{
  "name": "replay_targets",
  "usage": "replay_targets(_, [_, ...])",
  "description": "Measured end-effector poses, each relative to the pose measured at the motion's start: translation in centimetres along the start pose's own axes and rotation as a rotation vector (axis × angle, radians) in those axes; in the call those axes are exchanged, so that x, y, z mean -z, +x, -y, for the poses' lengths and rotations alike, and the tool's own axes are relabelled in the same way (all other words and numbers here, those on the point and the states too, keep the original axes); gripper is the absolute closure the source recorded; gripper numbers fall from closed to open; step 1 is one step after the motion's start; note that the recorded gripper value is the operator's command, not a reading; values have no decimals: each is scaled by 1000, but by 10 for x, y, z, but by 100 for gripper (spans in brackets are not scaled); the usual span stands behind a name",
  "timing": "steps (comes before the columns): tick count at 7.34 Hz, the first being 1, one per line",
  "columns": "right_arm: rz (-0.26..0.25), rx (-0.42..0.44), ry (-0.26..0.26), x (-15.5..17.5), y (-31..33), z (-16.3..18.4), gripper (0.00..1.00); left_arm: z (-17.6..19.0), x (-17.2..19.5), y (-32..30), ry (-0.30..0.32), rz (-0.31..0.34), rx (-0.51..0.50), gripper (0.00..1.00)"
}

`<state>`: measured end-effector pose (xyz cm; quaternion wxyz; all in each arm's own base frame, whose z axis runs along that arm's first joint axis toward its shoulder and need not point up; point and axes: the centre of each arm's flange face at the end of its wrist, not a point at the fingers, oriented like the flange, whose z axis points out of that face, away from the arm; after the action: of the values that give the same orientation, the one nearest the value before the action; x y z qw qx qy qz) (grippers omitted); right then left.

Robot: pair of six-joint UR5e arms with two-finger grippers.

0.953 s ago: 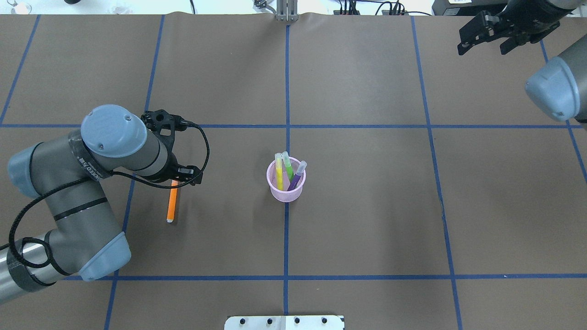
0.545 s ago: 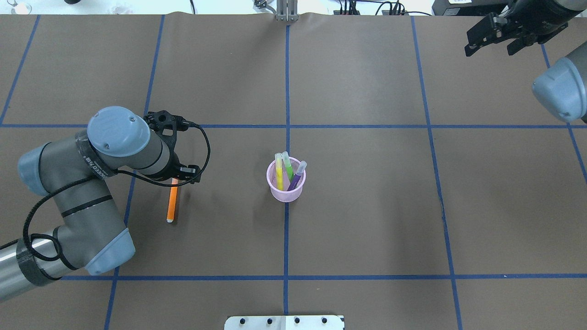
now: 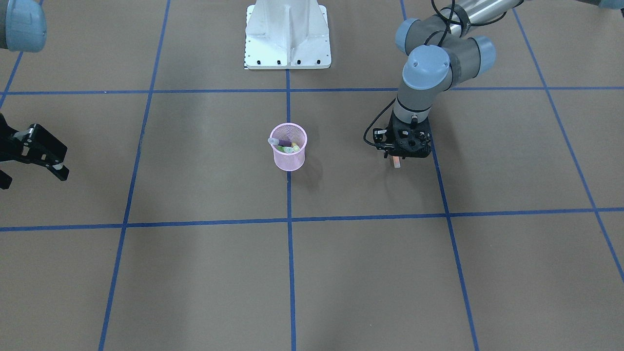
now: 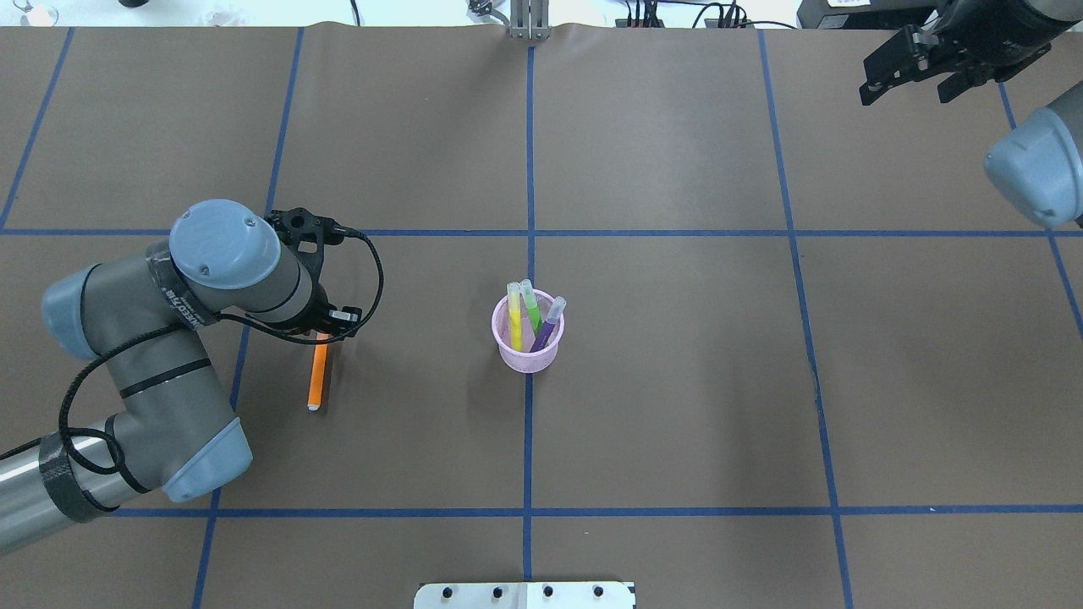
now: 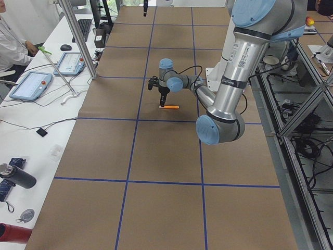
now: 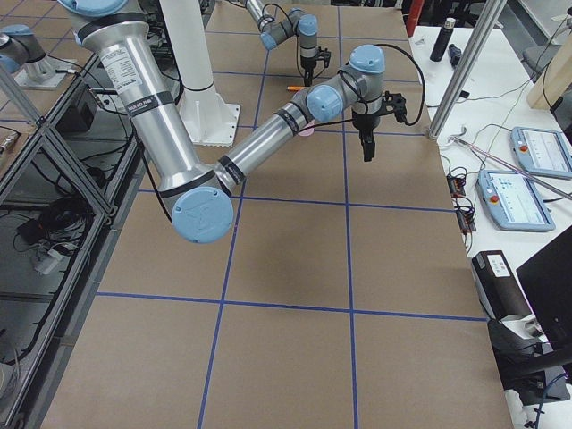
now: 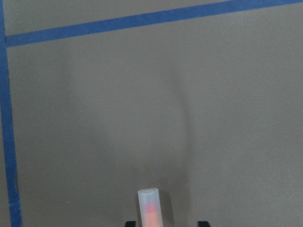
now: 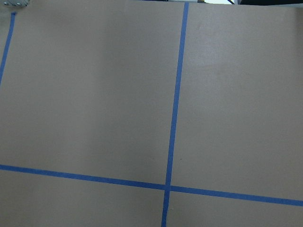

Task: Collect pens into pen holder
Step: 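Grasp the orange pen with the left gripper and lift it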

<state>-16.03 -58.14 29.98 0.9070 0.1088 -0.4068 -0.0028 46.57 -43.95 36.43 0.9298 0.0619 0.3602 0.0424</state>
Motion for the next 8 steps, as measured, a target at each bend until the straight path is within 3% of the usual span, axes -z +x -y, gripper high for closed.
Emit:
replay_targets(3, [-1,0,1,0,0,0,0,0,-9,-3,-11,14,3,54])
replay_targets(5, [-3,1,3,1,0,0,0,0,-12,-4,-15,18,3,88])
replay_targets(6, [-3,1,4,1,0,0,0,0,-12,-4,-16,18,2,100])
replay_targets(8, [-3,1,4,1,0,0,0,0,-12,-3,-16,17,0,100])
